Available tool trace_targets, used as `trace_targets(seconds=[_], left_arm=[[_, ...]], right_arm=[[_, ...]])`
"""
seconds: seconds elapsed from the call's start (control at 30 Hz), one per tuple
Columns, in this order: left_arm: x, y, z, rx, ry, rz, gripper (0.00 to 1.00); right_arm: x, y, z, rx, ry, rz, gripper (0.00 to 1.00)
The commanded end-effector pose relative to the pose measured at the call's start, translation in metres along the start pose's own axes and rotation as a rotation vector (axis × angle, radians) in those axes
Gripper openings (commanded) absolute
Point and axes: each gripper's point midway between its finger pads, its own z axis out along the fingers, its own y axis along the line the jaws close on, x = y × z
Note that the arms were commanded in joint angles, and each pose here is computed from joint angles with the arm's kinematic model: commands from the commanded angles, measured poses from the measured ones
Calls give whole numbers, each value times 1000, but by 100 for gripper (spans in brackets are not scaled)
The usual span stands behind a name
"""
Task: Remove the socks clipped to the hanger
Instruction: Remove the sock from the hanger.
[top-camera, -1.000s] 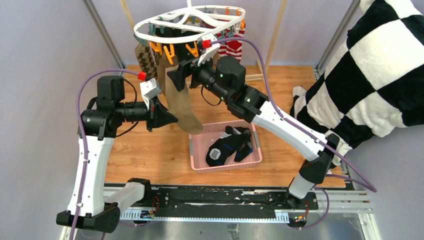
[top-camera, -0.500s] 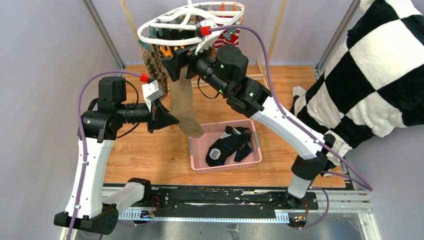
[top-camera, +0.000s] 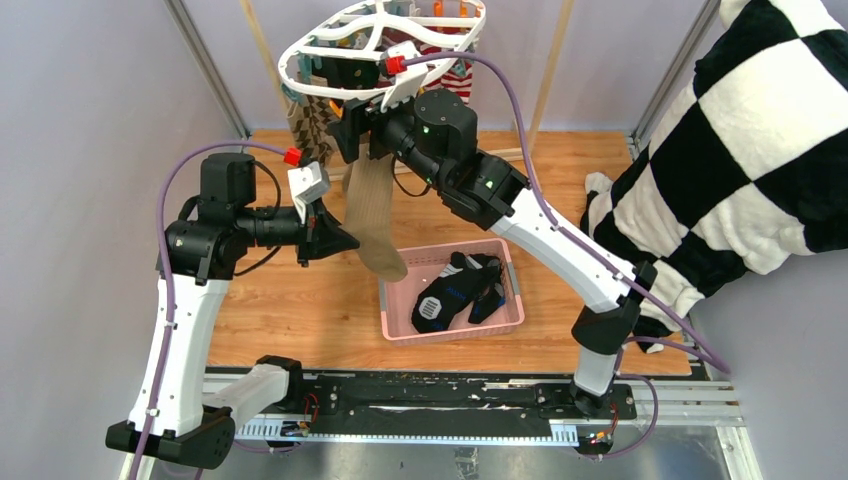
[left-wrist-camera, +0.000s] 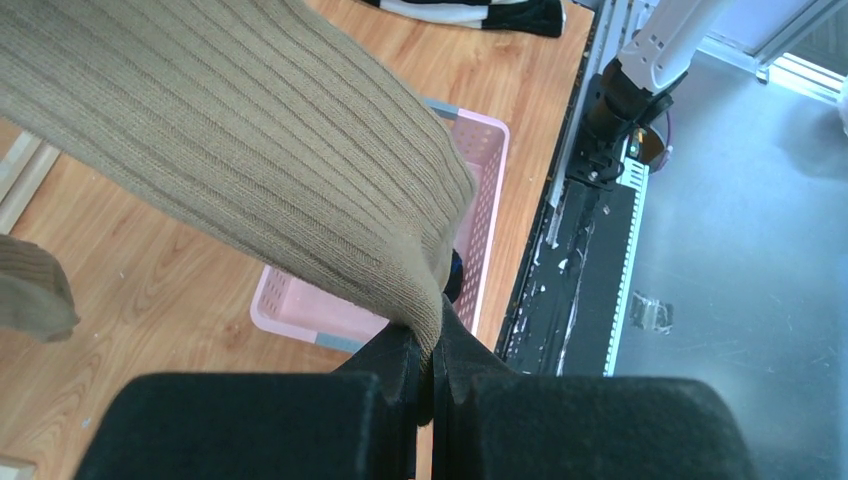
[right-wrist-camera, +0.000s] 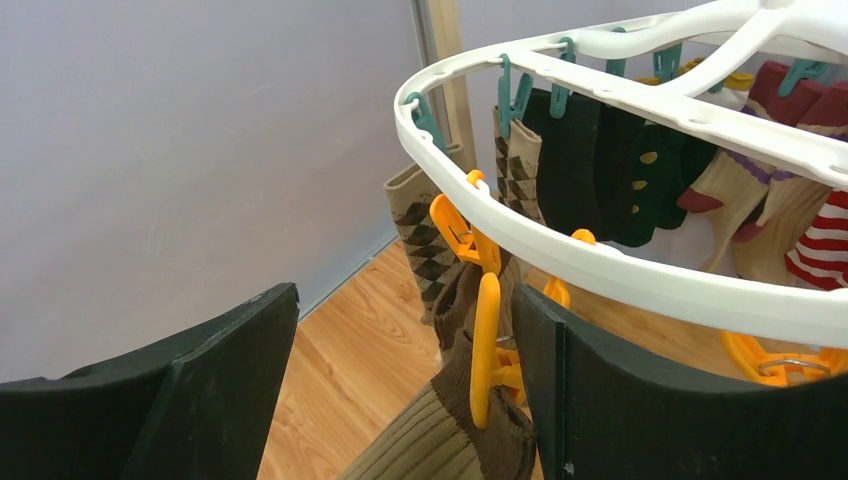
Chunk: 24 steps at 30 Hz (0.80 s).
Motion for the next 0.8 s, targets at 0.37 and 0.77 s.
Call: trace_targets(seconds=[0.37,0.77], left_arm=[[-2,-1,0,0,0,13,0],[-5,-4,-1,4,-6,16,0]], right_arm=[[-38,-5,-47,-61,-119,42,83],[-9,-1,-27,-91,-59,99,83]])
